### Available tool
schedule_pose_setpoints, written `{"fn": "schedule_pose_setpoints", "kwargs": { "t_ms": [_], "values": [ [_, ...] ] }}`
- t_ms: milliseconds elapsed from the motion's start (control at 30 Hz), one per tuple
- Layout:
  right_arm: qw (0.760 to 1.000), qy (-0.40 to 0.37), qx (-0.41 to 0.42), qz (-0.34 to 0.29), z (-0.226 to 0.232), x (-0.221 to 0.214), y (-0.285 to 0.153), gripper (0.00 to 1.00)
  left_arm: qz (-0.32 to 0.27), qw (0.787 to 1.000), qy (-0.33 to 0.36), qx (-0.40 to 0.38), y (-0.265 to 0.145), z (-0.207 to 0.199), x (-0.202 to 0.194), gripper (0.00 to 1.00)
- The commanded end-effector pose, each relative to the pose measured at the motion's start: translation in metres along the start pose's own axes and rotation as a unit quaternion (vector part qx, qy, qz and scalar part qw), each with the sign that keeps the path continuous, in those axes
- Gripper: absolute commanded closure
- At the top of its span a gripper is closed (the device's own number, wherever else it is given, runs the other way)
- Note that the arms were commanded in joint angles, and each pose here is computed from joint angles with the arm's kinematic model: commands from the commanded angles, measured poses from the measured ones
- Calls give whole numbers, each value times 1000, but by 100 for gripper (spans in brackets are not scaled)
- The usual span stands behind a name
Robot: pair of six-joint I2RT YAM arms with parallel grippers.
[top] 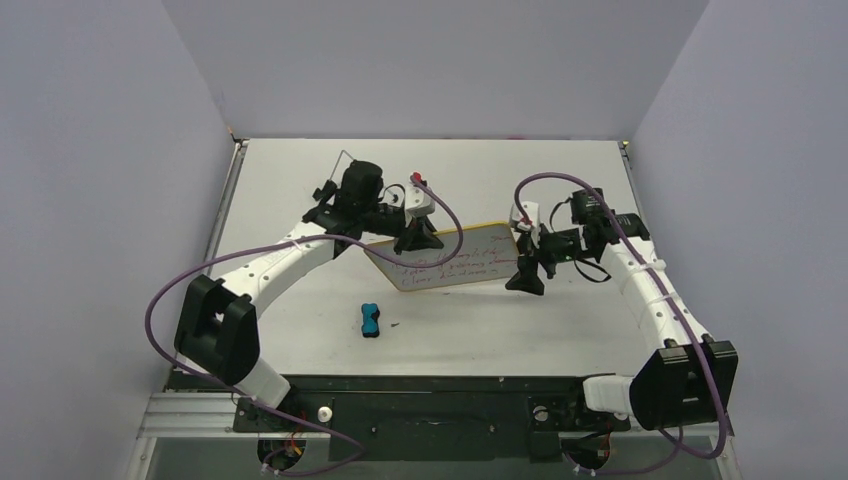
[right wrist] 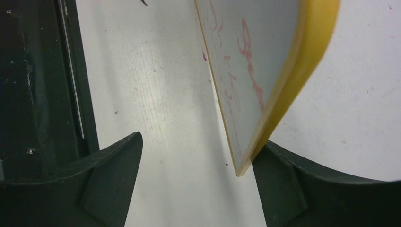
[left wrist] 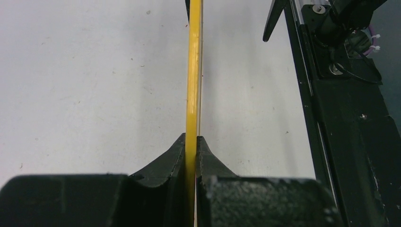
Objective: Erase the whiteboard
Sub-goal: Erase the center of the board with the whiteboard.
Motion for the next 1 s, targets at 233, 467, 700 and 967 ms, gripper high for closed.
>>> {"fn": "schedule_pose_setpoints", "kwargs": {
  "t_ms": [233,467,700,967],
  "values": [
    [983,-108,96,-112,17,-16,12,22,-100,992,78,2,-25,-1,53,100],
    [963,-113,177,-171,25,-6,25,46,-113,990,79,-4,-28,-4,55,100],
    [959,-122,171,-190,28,4,25,76,-119,990,77,-3,-29,-3,53,100],
    [967,-81,155,-186,23,4,15,100,-136,988,75,20,-31,3,59,100]
  ]
}}
Point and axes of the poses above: each gripper's point midway between its finger pads, its own y axis out along the fingers, its own z axis along the line the jaws close on, x = y × z, the point moved 4 cm from there along -y, back along the fingers, and after that the axes turned 6 degrees about -y, right-handed, at the moved point
